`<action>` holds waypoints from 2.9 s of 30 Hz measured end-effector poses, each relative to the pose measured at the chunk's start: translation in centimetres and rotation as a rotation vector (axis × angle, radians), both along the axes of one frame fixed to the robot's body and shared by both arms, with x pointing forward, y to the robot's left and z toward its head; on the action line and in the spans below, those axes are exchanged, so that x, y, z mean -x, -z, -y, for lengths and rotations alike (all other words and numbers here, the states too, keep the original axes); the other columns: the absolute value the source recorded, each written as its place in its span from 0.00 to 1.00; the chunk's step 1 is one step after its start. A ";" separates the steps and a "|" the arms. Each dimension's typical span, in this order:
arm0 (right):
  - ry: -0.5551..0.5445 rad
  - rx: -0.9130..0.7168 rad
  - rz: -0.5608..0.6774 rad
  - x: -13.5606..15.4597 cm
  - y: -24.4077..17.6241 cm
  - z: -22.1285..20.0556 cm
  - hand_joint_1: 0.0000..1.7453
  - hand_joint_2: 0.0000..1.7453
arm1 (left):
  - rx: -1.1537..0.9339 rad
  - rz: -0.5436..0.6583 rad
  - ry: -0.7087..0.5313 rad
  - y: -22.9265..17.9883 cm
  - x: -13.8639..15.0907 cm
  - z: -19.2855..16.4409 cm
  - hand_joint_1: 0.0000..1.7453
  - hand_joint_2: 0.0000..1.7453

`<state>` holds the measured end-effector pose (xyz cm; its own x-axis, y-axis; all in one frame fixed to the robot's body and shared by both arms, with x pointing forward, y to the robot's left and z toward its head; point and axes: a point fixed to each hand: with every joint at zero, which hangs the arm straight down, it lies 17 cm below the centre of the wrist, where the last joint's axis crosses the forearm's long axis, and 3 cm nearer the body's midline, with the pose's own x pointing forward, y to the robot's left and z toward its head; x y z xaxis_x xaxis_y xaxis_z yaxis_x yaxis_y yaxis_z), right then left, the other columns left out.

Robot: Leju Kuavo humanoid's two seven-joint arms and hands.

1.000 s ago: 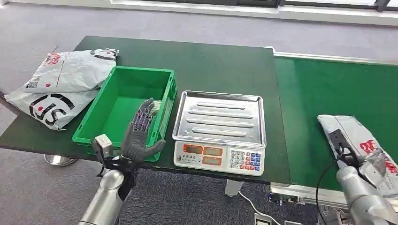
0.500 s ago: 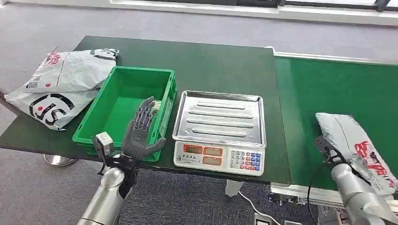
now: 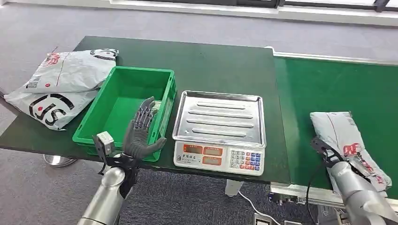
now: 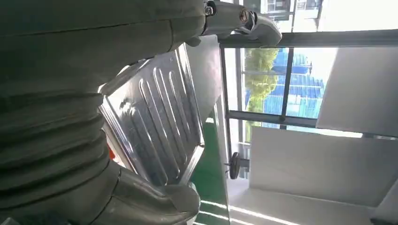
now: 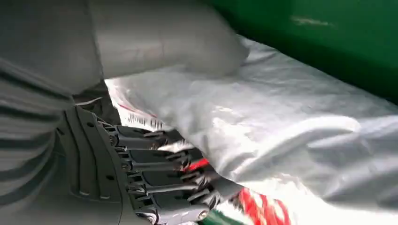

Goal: Moved the parcel from conveyor to table for the left to box.

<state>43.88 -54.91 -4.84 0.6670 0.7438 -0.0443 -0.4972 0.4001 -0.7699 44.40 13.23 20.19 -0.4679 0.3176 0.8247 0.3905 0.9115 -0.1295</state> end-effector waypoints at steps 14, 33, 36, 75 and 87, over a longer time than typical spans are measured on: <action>-0.039 -0.038 -0.009 -0.2 0.4 -0.8 1.00 1.00 | -0.006 -0.003 -0.008 0.2 -0.1 -0.1 0.00 1.00; -0.192 -0.167 0.554 -7.7 -5.8 -5.6 1.00 1.00 | -0.003 0.006 -0.010 0.0 0.5 -0.3 0.00 1.00; -0.194 -0.172 0.564 -7.9 -6.1 -5.9 1.00 1.00 | -0.003 0.006 -0.011 0.0 0.6 -0.3 0.00 1.00; -1.205 -0.035 1.487 0.5 -28.7 -37.1 1.00 1.00 | -0.016 0.013 -0.033 -0.1 0.4 -1.1 0.00 1.00; -1.229 -0.223 0.789 -3.0 -13.2 -40.0 1.00 1.00 | -0.020 0.031 -0.015 -0.8 -0.1 -0.9 0.00 1.00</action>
